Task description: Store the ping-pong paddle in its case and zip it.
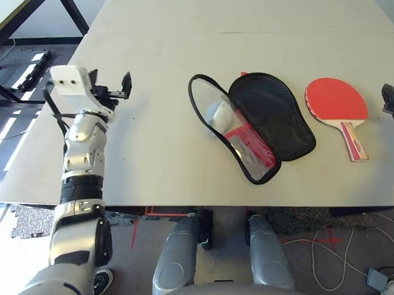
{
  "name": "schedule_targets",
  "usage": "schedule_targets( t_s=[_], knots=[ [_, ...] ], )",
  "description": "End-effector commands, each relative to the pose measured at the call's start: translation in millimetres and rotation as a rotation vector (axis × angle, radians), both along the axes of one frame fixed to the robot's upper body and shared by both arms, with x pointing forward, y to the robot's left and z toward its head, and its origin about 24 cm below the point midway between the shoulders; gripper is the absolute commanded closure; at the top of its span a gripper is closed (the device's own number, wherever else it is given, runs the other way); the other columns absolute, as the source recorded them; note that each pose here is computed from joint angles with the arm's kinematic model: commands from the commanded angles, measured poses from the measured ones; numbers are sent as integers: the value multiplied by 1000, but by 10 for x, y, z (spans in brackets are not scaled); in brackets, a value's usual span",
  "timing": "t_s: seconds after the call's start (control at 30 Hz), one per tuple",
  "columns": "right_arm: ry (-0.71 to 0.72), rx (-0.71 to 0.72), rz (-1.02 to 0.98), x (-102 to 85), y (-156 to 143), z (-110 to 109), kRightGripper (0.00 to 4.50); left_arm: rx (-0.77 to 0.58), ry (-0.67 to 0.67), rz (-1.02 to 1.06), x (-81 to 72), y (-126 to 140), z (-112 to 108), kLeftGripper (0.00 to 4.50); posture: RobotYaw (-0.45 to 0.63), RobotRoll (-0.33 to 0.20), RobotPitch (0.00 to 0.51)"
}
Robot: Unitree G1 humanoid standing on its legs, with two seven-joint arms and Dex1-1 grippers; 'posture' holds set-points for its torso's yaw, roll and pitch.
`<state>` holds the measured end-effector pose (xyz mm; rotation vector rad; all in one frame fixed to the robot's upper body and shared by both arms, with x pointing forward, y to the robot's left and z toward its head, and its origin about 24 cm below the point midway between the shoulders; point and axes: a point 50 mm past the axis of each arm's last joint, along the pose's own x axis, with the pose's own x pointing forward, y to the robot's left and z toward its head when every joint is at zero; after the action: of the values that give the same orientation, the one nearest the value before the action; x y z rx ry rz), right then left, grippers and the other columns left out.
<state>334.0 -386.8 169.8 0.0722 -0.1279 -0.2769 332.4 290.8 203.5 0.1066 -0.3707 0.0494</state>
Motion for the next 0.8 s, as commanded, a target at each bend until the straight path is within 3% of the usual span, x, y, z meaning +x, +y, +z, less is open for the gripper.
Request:
schedule_targets(
  t_s=[0.03, 0.23, 0.37, 0.47, 0.63, 0.8],
  knots=[
    [15, 10, 5, 2, 19, -64, 36, 9, -23, -124, -18, -140, 289, 0, 37, 0, 254],
    [10, 18, 18, 32, 51, -47, 36, 87, 40, -438, -82, -654, 535, 0, 27, 0, 252],
    [1, 40, 72, 63, 76, 33, 36, 173, 124, -787, -216, -1244, 520, 0, 9, 0, 253],
    [20, 35, 137, 84, 96, 125, 36, 206, 156, -925, -296, -1508, 473, 0, -17, 0, 248],
    [69, 65, 229, 82, 128, 381, 36, 236, 195, -1025, -303, -1727, 347, 0, -63, 0, 238],
    [254, -82, 325, -118, 354, 560, 36, 255, 199, -1069, -253, -1835, 268, 0, -122, 0, 230]
  ],
)
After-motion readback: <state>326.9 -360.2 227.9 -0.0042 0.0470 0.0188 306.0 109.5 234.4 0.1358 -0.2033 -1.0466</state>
